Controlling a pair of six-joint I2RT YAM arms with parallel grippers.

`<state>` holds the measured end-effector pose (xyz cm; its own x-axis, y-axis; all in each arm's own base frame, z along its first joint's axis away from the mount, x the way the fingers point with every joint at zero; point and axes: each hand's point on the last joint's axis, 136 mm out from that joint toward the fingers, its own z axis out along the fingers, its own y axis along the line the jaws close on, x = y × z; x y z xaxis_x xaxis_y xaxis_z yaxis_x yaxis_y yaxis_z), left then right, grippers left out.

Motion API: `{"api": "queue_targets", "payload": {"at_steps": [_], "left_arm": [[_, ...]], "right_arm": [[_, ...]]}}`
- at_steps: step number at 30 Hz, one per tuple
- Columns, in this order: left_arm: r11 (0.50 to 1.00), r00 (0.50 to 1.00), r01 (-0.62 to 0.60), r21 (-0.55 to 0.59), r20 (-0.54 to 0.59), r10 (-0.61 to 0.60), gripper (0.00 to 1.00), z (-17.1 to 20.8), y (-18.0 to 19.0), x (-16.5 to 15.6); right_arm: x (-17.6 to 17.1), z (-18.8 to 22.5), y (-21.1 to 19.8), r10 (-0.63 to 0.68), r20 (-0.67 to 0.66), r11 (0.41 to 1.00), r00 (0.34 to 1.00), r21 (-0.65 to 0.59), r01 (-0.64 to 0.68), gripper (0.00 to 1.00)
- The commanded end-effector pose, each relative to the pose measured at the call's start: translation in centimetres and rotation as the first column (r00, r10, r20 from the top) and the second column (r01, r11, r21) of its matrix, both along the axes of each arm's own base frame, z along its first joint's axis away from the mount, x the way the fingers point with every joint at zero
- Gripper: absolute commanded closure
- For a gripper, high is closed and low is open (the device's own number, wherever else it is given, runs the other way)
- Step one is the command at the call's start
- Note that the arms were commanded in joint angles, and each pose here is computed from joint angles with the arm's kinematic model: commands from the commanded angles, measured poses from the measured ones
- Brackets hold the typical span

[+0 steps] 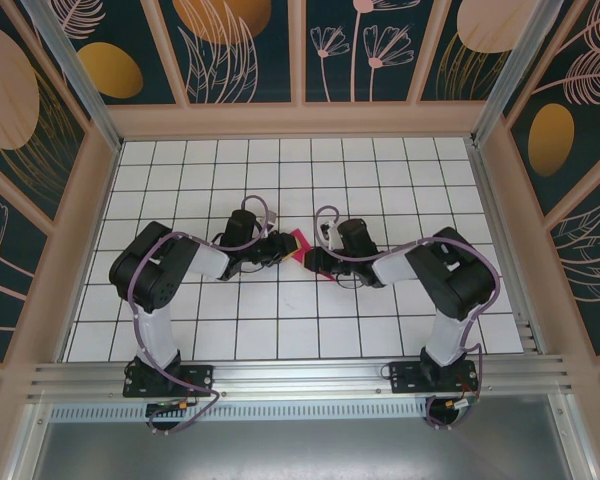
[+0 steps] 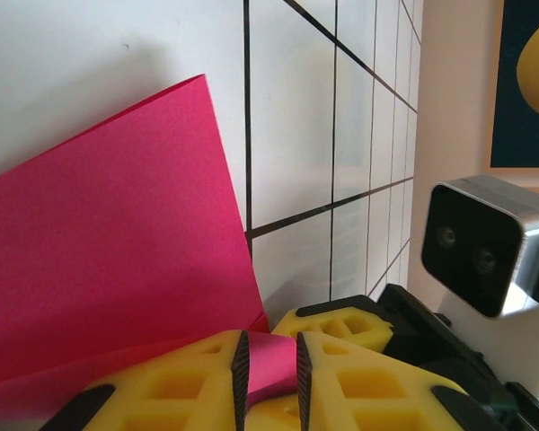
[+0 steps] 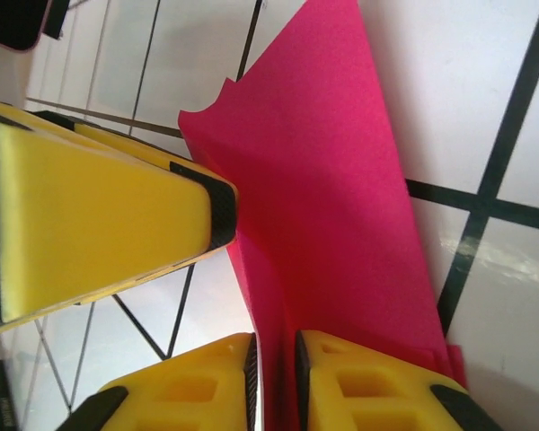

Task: Fold a paper plane with a square sheet of paper (pick it up from the middle)
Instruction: Fold the wing for the fifth time at the center of the table.

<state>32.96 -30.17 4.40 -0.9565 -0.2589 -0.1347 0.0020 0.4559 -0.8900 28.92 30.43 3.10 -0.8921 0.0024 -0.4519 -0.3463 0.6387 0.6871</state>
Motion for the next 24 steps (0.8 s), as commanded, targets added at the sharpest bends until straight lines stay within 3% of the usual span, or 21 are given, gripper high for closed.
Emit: {"api": "queue_targets", "payload": {"at_steps": [1,8,15,24], "left_arm": [[1.000,1.000,0.015,0.018,0.018,-0.016,0.75,0.4,-0.3,0.1],[0.999,1.000,0.011,0.034,0.001,-0.011,0.77,-0.4,-0.1,0.0],[0.999,1.000,0.005,0.052,-0.004,-0.005,0.77,-0.7,0.0,0.2],[0.998,1.000,0.006,0.054,-0.002,-0.006,0.78,-0.5,0.0,0.3]], "right_arm": [[0.4,0.7,-0.1,0.040,0.096,0.992,0.995,-0.125,-0.028,0.76],[0.6,1.1,0.1,0.124,0.230,0.949,0.965,-0.311,-0.047,0.65],[0.1,0.8,0.2,0.269,0.319,0.885,0.909,-0.454,-0.103,0.64],[0.1,0.2,0.7,0.362,0.353,0.840,0.863,-0.524,-0.138,0.68]]}}
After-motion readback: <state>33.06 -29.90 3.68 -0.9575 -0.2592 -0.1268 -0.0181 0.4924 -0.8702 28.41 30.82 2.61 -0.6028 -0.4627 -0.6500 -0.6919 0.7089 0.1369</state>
